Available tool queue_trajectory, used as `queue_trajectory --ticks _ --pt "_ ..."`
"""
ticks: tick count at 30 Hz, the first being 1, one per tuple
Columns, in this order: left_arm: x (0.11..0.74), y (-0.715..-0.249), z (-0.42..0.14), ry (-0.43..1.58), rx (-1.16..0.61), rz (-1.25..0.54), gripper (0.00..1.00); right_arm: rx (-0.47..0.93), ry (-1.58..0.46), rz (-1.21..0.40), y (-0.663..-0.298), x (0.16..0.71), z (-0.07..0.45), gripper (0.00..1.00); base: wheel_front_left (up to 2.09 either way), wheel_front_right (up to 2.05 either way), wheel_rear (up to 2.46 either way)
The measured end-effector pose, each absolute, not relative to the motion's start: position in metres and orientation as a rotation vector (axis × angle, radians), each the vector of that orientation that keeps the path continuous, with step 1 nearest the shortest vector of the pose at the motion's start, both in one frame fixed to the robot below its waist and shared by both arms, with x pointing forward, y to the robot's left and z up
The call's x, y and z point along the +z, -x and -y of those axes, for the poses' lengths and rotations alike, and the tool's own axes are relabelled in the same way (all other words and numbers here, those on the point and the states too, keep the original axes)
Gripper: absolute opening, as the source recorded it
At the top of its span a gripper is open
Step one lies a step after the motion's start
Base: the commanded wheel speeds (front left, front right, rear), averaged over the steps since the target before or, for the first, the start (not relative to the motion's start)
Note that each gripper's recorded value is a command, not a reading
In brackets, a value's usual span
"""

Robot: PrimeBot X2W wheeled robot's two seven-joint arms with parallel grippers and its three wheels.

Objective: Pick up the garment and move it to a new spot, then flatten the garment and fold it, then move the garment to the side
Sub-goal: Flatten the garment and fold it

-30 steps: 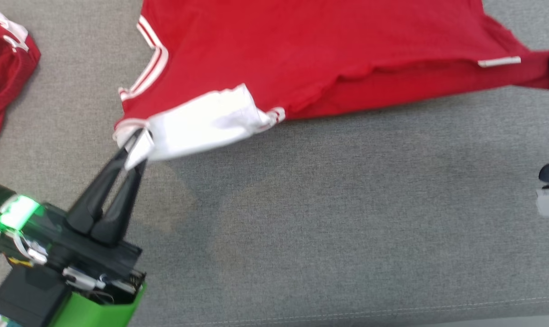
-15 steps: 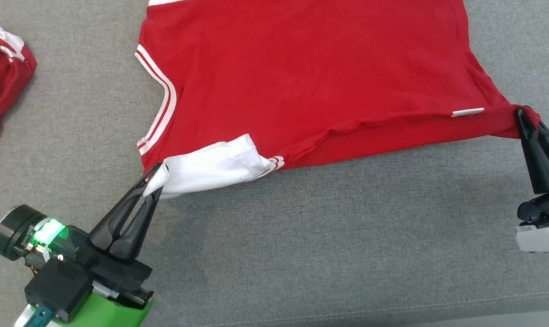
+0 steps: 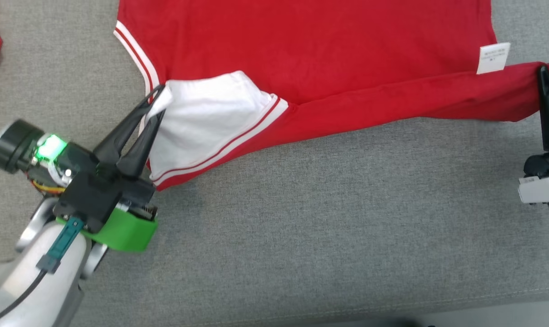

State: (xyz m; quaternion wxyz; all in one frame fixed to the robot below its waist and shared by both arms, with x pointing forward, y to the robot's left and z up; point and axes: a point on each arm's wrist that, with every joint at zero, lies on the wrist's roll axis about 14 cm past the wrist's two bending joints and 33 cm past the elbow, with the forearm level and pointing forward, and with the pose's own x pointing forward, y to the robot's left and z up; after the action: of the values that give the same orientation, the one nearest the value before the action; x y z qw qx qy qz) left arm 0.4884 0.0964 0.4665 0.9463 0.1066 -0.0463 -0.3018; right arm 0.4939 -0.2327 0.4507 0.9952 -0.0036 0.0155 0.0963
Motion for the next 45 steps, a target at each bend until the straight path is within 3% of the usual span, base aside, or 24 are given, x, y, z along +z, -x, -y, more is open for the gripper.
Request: queue_trajectory --ticks 12,13,14,15,16,17,25,33,39,40,41,42,45 --pt "0.473 -0.536 -0.109 -0.395 -0.544 0.183 0.0 0.192 -0.008 -0.051 -0.511 0.431 0.224 0.0 0.0 0.0 0.0" --pt "0.47 -0.538 -0.111 -0.399 -0.544 0.176 0.0 0.191 -0.011 -0.051 -0.513 0.43 0.223 0.13 0.0 0.0 0.0" --pt "0.465 -0.539 -0.112 -0.399 -0.542 0.157 0.0 0.191 -0.012 -0.053 -0.513 0.429 0.223 0.42 0.0 0.0 0.0" --pt "0.459 -0.539 -0.113 -0.389 -0.543 0.135 0.0 0.188 -0.015 -0.055 -0.513 0.428 0.223 1.0 0.0 0.0 0.0" --pt "0.453 -0.539 -0.114 -0.381 -0.539 0.115 0.45 0.183 -0.022 -0.053 -0.514 0.429 0.223 1.0 0.0 0.0 0.0" --pt "0.451 -0.539 -0.114 -0.377 -0.534 0.105 1.0 0.177 -0.027 -0.046 -0.514 0.43 0.223 1.0 0.0 0.0 0.0" --pt "0.441 -0.507 -0.129 -0.182 -0.357 0.024 1.0 0.117 -0.038 0.003 -0.495 0.453 0.235 1.0 0.0 0.0 0.0" --pt "0.38 -0.434 -0.126 0.141 -0.238 -0.295 1.0 0.072 -0.095 -0.021 -0.463 0.452 0.234 1.0 0.0 0.0 0.0" --pt "0.377 -0.433 -0.125 0.245 -0.184 -0.321 1.0 0.086 -0.138 -0.046 -0.455 0.447 0.225 1.0 0.0 0.0 0.0" --pt "0.376 -0.433 -0.124 0.242 -0.189 -0.327 0.64 0.089 -0.142 -0.054 -0.454 0.444 0.225 1.0 0.0 0.0 0.0" --pt "0.374 -0.433 -0.123 0.228 -0.199 -0.334 0.19 0.092 -0.145 -0.067 -0.453 0.441 0.224 1.0 0.0 0.0 0.0" --pt "0.373 -0.434 -0.123 0.222 -0.203 -0.336 0.0 0.097 -0.144 -0.084 -0.452 0.436 0.222 1.0 0.0 0.0 0.0" --pt "0.371 -0.433 -0.122 0.218 -0.211 -0.349 0.0 0.1 -0.166 -0.142 -0.448 0.418 0.22 1.0 0.0 0.0 0.0"
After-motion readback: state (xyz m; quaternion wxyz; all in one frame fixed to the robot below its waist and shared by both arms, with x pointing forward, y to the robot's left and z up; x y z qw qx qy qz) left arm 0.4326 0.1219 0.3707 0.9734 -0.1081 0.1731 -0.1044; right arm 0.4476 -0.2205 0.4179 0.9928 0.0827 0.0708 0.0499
